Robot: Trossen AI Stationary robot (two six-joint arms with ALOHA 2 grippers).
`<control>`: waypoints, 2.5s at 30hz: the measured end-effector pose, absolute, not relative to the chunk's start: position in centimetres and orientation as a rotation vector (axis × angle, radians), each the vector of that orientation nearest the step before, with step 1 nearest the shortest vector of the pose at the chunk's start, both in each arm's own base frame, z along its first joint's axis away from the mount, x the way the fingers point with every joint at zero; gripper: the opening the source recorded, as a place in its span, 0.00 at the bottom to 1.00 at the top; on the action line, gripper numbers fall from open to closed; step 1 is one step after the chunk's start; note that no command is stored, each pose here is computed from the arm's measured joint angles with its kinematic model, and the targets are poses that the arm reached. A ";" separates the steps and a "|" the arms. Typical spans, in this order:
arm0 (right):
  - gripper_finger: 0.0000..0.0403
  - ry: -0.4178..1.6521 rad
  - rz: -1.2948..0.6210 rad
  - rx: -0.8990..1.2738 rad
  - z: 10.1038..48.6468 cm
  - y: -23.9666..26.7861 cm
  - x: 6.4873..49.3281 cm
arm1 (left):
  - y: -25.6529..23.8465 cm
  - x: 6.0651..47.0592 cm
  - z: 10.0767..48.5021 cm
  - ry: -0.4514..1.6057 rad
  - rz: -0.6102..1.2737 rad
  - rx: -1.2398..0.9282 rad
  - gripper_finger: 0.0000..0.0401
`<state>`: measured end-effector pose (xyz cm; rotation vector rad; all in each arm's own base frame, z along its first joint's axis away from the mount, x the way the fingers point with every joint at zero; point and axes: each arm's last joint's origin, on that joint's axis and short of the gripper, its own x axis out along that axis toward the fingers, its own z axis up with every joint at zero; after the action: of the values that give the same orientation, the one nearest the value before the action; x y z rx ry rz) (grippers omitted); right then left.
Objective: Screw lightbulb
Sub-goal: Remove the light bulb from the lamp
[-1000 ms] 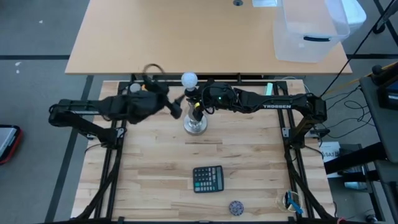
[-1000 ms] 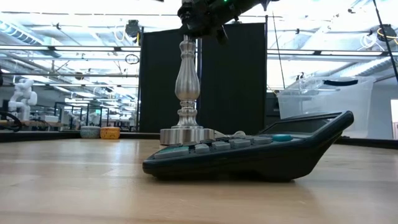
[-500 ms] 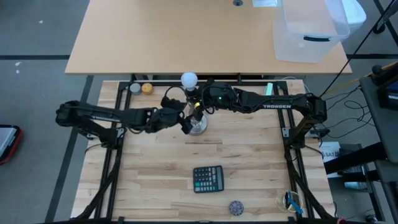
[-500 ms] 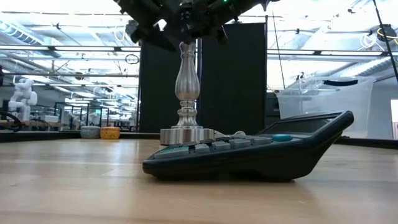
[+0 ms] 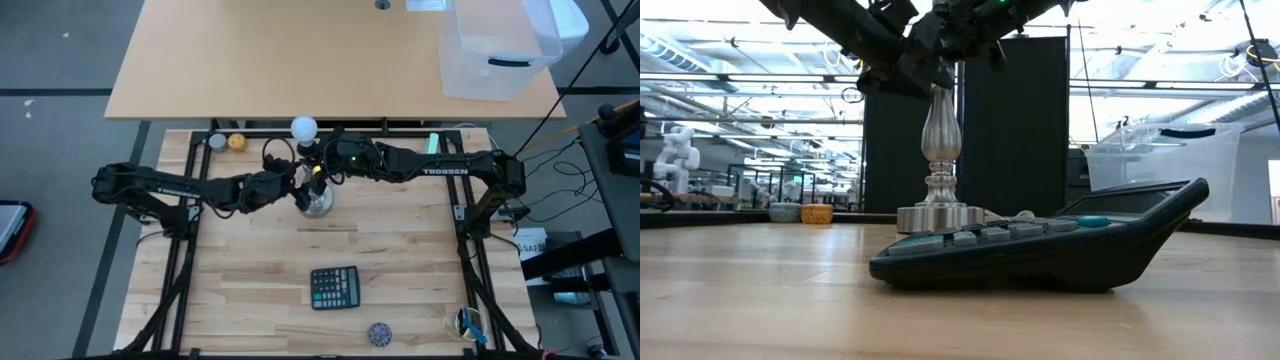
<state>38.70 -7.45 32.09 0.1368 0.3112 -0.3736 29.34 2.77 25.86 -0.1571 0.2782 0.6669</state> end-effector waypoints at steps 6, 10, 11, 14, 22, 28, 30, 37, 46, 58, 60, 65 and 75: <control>0.18 0.310 -0.375 0.136 32.1 -7.5 38.7 | 4.1 29.2 25.4 0.307 0.655 -0.136 0.72; 0.18 0.308 -0.373 0.136 32.1 -7.4 38.7 | 5.0 29.4 25.7 0.284 0.566 -0.176 0.63; 0.18 0.307 -0.372 0.135 32.1 -7.4 38.7 | 5.2 29.5 25.6 0.277 0.553 -0.180 0.60; 0.18 0.306 -0.372 0.136 32.1 -7.4 38.7 | 5.5 29.7 25.3 0.290 0.548 -0.182 0.52; 0.19 0.301 -0.362 0.144 32.2 -7.4 38.7 | 6.0 30.2 24.6 0.305 0.516 -0.194 0.34; 0.22 0.313 -0.352 0.143 32.0 -7.4 38.8 | 6.0 30.2 24.5 0.309 0.514 -0.187 0.34; 0.20 0.313 -0.351 0.143 32.0 -7.4 38.8 | 6.0 30.2 24.5 0.312 0.513 -0.186 0.34; 0.23 0.306 -0.331 0.158 32.9 -7.1 38.0 | 5.9 30.2 24.4 0.323 0.504 -0.179 0.34; 0.44 0.309 -0.373 0.201 35.1 -6.7 35.7 | 6.0 30.2 24.4 0.325 0.515 -0.180 0.34; 0.61 0.021 -0.397 0.203 40.2 -6.6 33.3 | 6.0 30.1 24.4 0.325 0.529 -0.189 0.34; 0.62 0.010 -0.388 0.201 40.2 -6.6 33.4 | 6.0 30.1 24.3 0.325 0.531 -0.189 0.34; 0.67 -0.007 -0.363 0.214 40.5 -6.5 33.5 | 6.0 30.1 24.3 0.326 0.532 -0.190 0.34; 0.80 -0.042 -0.327 0.197 42.2 -6.4 33.6 | 6.0 30.1 24.3 0.326 0.530 -0.190 0.34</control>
<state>33.61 -6.39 42.18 0.1972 -0.0418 -0.3268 30.11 6.02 24.32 -0.1903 0.3261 0.5301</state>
